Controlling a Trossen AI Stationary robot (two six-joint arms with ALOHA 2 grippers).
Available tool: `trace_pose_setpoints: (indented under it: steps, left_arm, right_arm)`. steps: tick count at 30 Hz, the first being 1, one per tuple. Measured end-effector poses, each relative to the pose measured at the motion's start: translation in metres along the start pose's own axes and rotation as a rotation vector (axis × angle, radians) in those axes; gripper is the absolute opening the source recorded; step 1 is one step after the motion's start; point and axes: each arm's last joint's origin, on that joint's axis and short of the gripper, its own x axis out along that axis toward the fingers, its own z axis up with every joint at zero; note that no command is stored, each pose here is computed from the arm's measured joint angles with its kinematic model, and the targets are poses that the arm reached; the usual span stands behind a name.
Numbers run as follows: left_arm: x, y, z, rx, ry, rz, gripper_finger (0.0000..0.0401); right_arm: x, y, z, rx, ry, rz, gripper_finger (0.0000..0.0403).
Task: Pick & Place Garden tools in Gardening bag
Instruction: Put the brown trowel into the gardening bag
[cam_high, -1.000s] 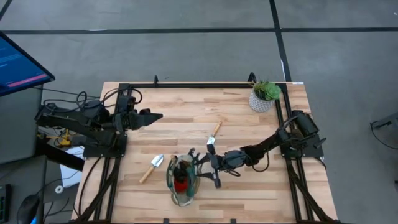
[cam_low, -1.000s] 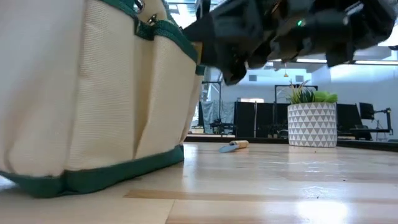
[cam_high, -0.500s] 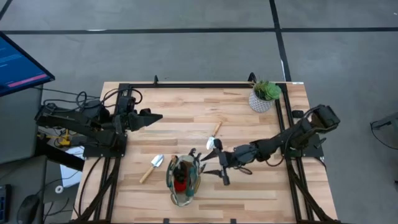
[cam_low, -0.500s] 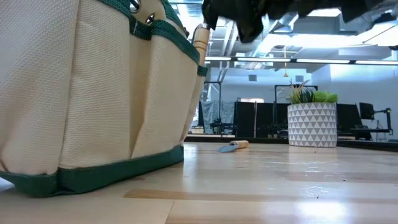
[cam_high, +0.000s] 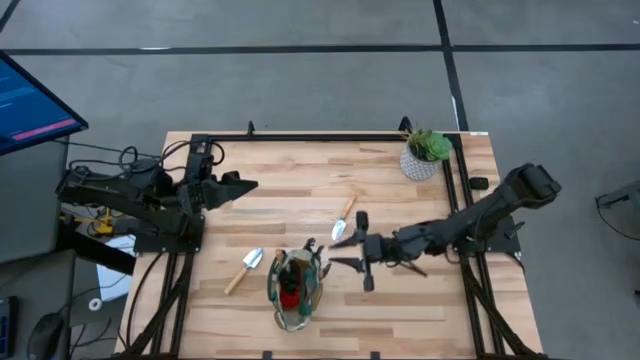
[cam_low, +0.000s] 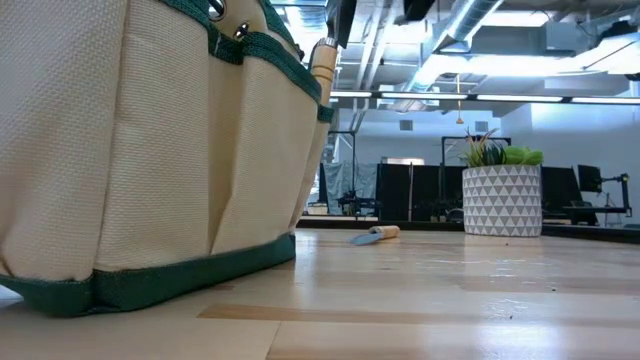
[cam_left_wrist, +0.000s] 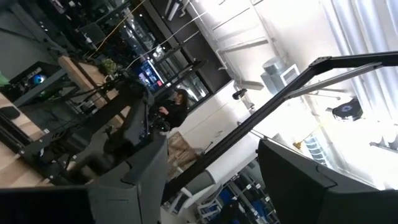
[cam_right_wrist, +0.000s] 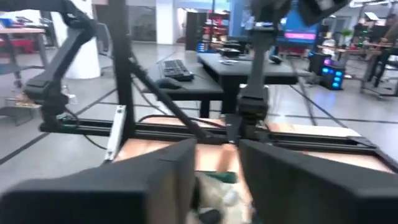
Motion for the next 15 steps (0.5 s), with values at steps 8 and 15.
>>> trace_pose_setpoints:
  steps: [8, 15]
  left_arm:
    - [0.000, -0.001, 0.000, -0.001, -0.005, -0.006, 0.0218]
    - [0.000, -0.001, 0.001, -0.004, -0.009, -0.010, 0.0218]
  right_arm:
    - [0.021, 0.012, -0.032, 0.059, -0.025, 0.011, 0.0005]
    - [0.022, 0.009, -0.039, 0.039, 0.045, 0.002, 0.0027]
